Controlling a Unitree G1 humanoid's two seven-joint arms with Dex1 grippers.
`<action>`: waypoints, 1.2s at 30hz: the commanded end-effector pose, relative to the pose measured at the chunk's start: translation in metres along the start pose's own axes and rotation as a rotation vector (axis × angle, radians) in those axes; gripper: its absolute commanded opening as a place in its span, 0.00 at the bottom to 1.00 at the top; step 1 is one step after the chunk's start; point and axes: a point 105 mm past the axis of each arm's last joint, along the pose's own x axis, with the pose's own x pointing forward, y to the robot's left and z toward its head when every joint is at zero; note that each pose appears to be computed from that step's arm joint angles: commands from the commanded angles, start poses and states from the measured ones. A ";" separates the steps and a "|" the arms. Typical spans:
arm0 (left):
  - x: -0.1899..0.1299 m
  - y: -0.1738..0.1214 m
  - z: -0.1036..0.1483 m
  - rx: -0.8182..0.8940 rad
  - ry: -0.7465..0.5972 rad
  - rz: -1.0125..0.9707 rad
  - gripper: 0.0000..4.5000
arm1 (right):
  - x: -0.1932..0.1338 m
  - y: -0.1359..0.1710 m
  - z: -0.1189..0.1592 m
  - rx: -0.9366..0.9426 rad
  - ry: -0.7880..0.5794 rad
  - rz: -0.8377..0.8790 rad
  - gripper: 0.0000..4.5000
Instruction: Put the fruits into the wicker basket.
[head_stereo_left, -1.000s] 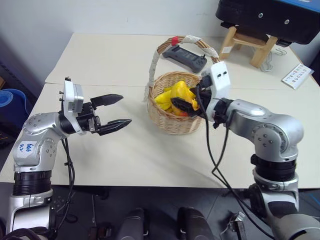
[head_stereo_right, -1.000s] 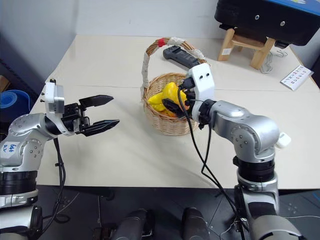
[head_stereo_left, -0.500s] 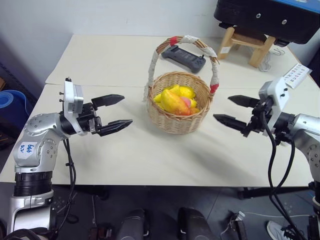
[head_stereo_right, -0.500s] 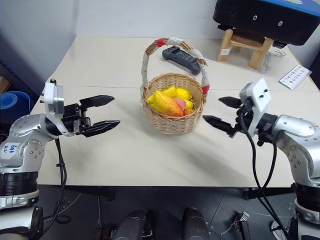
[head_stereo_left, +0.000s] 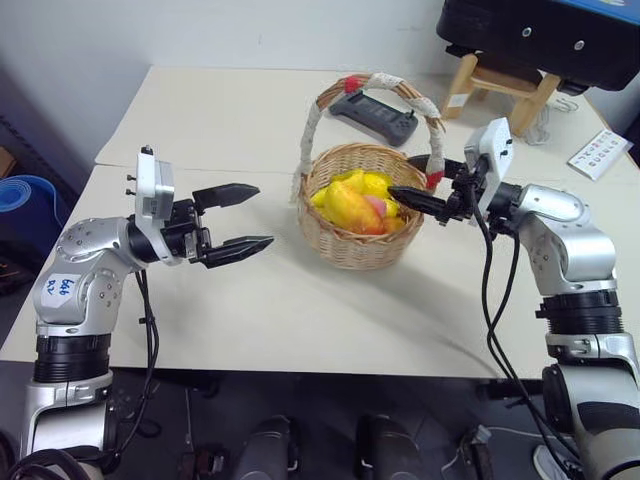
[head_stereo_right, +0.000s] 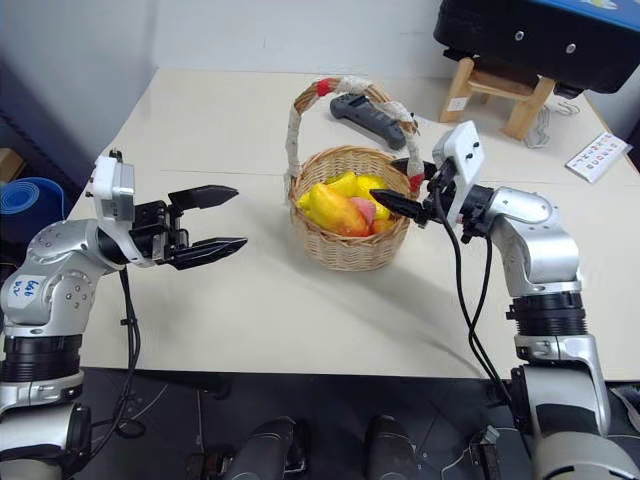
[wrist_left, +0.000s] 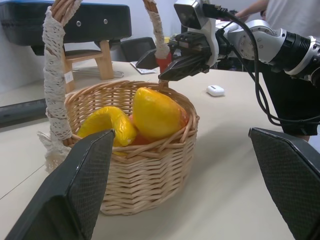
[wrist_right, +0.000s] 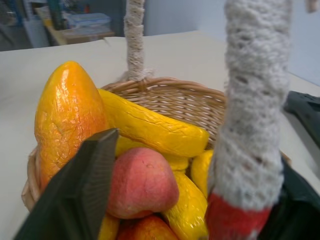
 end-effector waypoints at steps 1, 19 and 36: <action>0.005 -0.006 0.010 0.023 -0.031 -0.031 1.00 | -0.011 0.000 0.017 -0.019 -0.048 -0.001 0.40; 0.031 -0.001 0.000 -0.029 -0.063 -0.129 1.00 | -0.173 -0.021 0.034 -0.100 -0.012 -0.731 0.05; 0.031 0.000 -0.002 -0.037 -0.037 -0.143 1.00 | -0.223 -0.066 -0.020 -0.052 0.087 -0.899 0.47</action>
